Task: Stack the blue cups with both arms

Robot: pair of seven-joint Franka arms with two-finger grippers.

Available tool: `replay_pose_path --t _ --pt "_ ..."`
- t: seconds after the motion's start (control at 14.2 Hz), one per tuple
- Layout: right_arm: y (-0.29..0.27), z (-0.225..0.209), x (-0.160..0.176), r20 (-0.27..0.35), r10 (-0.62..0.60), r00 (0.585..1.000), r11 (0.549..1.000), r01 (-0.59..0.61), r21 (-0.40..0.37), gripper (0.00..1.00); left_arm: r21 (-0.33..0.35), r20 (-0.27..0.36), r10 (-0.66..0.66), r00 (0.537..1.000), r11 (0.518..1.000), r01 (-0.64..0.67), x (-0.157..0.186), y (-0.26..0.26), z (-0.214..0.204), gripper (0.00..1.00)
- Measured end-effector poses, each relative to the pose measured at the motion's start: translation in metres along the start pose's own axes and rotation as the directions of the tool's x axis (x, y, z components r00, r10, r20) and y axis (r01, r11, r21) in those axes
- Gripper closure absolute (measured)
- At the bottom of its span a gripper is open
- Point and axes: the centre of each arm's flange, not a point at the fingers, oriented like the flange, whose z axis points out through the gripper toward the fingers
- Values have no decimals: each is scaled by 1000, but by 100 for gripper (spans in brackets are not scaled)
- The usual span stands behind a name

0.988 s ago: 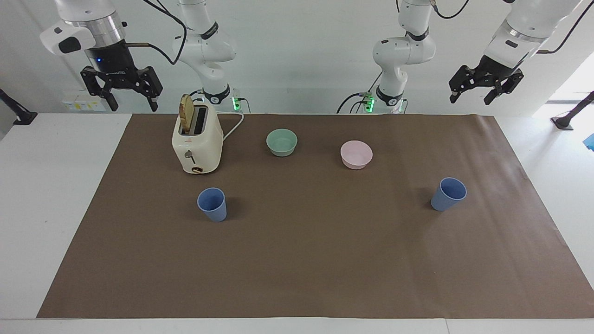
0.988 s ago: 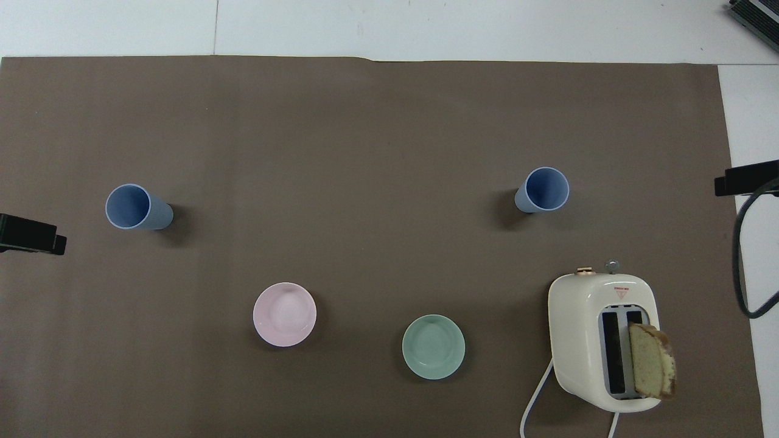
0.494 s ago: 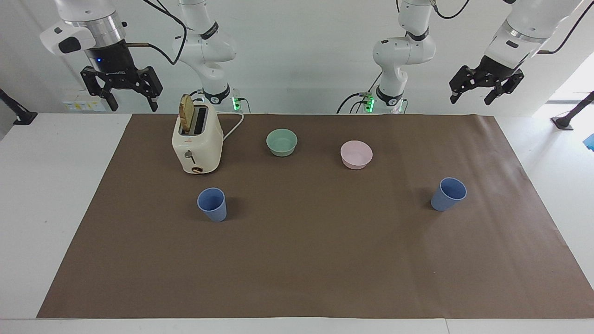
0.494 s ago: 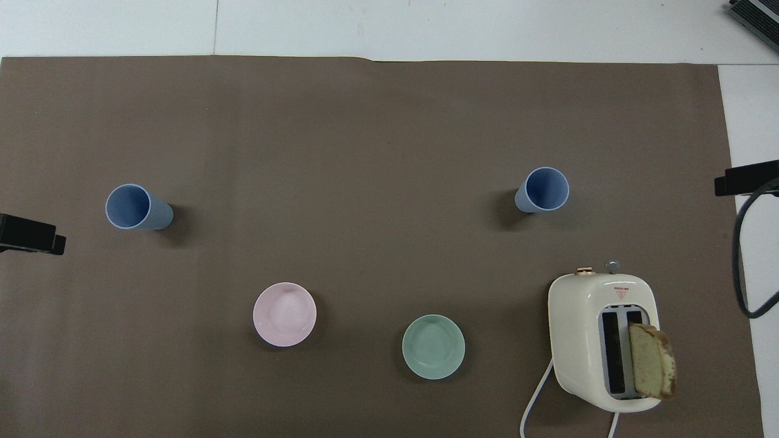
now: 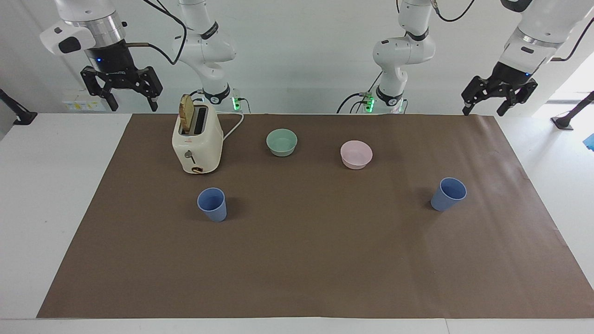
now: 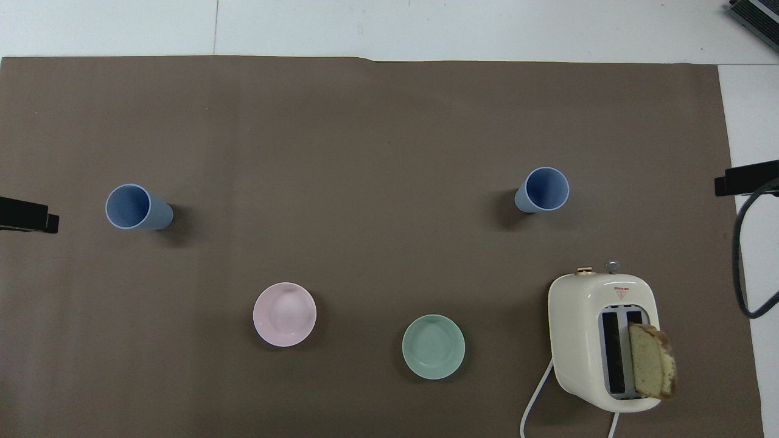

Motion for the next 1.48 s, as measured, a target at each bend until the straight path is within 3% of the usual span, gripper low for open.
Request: replay_pose_path --t 0.42,0.85,1.27,1.41,1.48 --pt "0 0 0 0 0 1000 1000 0 0 0 -4 -9 -64 998 998 64 44 -55 96 0" --pt "0 0 0 0 0 1000 1000 0 0 0 -11 52 -102 993 995 102 36 -58 230 0" --pt "0 0 0 0 0 1000 1000 0 0 0 -11 79 -114 990 993 115 25 -52 260 2" --pt "0 0 0 0 0 1000 1000 0 0 0 -11 84 -120 989 993 122 22 -52 265 7" --pt "0 0 0 0 0 1000 1000 0 0 0 -10 82 -126 989 992 127 23 -52 266 18"
